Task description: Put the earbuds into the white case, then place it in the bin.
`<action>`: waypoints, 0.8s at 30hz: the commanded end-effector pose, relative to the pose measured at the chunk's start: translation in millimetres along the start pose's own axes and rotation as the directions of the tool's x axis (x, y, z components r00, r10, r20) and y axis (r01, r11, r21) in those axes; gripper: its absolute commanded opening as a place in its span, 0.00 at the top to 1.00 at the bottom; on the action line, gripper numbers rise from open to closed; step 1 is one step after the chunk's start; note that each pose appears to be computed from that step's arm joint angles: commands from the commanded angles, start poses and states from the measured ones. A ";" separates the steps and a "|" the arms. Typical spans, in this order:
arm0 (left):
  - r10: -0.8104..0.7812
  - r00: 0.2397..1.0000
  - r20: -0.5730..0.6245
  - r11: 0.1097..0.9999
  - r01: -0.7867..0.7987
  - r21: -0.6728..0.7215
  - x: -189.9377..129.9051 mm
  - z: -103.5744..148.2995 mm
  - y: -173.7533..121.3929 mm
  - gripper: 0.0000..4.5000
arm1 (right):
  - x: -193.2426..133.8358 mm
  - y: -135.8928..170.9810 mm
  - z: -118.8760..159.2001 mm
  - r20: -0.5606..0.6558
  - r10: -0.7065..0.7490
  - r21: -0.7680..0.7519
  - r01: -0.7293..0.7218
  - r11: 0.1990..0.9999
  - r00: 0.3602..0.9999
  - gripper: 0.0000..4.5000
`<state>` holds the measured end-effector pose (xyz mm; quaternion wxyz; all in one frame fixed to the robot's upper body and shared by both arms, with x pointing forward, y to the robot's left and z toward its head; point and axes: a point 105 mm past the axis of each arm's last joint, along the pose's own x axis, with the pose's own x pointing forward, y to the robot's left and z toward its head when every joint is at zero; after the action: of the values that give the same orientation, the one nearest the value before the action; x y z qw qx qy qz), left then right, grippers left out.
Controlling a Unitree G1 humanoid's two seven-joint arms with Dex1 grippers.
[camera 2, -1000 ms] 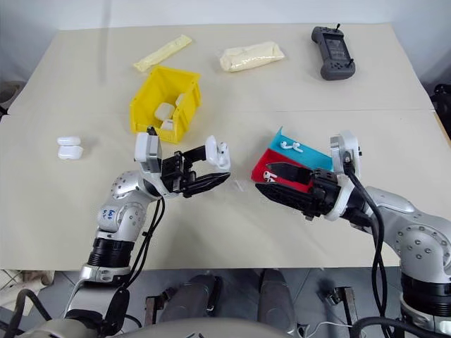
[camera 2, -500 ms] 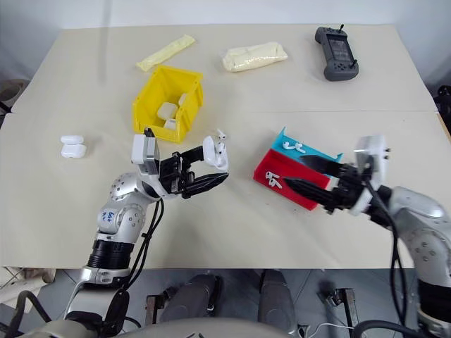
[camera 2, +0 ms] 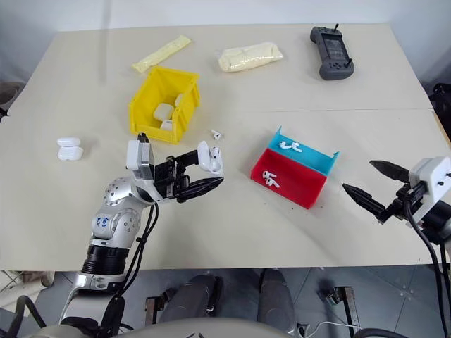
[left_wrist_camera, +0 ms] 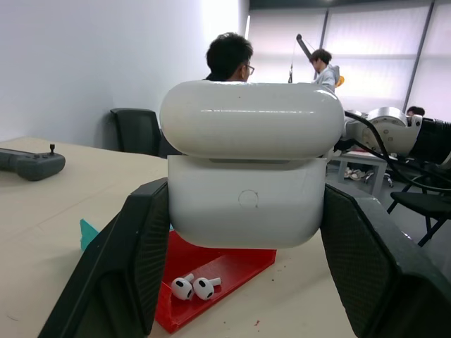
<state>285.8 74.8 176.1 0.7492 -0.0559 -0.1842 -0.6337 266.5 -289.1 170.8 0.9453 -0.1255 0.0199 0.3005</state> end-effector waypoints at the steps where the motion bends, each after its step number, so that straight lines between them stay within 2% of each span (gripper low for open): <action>1: 0.000 1.000 0.017 0.998 -0.001 0.056 -0.6 9.3 -2.7 0.38 | 25.8 0.8 11.8 -0.116 0.097 -0.041 -0.103 0.994 0.988 0.00; 2: 0.000 1.000 0.015 0.998 -0.001 0.058 -0.9 8.8 -3.7 0.38 | 32.4 -1.9 6.8 -0.227 0.106 -0.046 -0.119 0.992 0.968 0.00; 4: 0.004 1.000 0.016 0.998 -0.005 0.062 -1.3 8.7 -4.6 0.38 | 44.4 -7.6 10.8 -0.314 0.126 -0.044 -0.147 0.988 0.941 0.00; 7: 0.008 1.000 0.014 0.998 -0.009 0.062 -2.5 7.2 -6.5 0.38 | 72.4 -12.3 35.2 -0.280 0.184 -0.044 -0.204 0.978 0.942 0.00; 8: 0.010 1.000 0.014 0.998 -0.011 0.061 -2.7 6.7 -7.0 0.38 | 80.7 -15.7 36.8 -0.315 0.181 -0.055 -0.208 0.977 0.932 0.00; 13: 0.018 1.000 0.018 0.998 -0.019 0.062 -2.0 5.6 -8.9 0.38 | 123.8 -22.3 38.5 -0.475 0.179 -0.125 -0.267 0.955 0.862 0.00; 19: 0.029 0.999 0.025 0.997 -0.031 0.065 0.2 4.9 -10.3 0.38 | 156.8 -14.4 38.2 -0.558 0.233 -0.180 -0.391 0.903 0.796 0.00; 24: 0.035 0.999 0.028 0.997 -0.037 0.066 1.1 4.4 -11.9 0.38 | 171.7 -14.8 34.5 -0.604 0.235 -0.216 -0.441 0.871 0.761 0.00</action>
<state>279.5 75.0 168.6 0.7666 -0.0556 -0.1898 -0.6109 411.3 -193.6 179.7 0.7930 -0.3487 0.2722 0.4188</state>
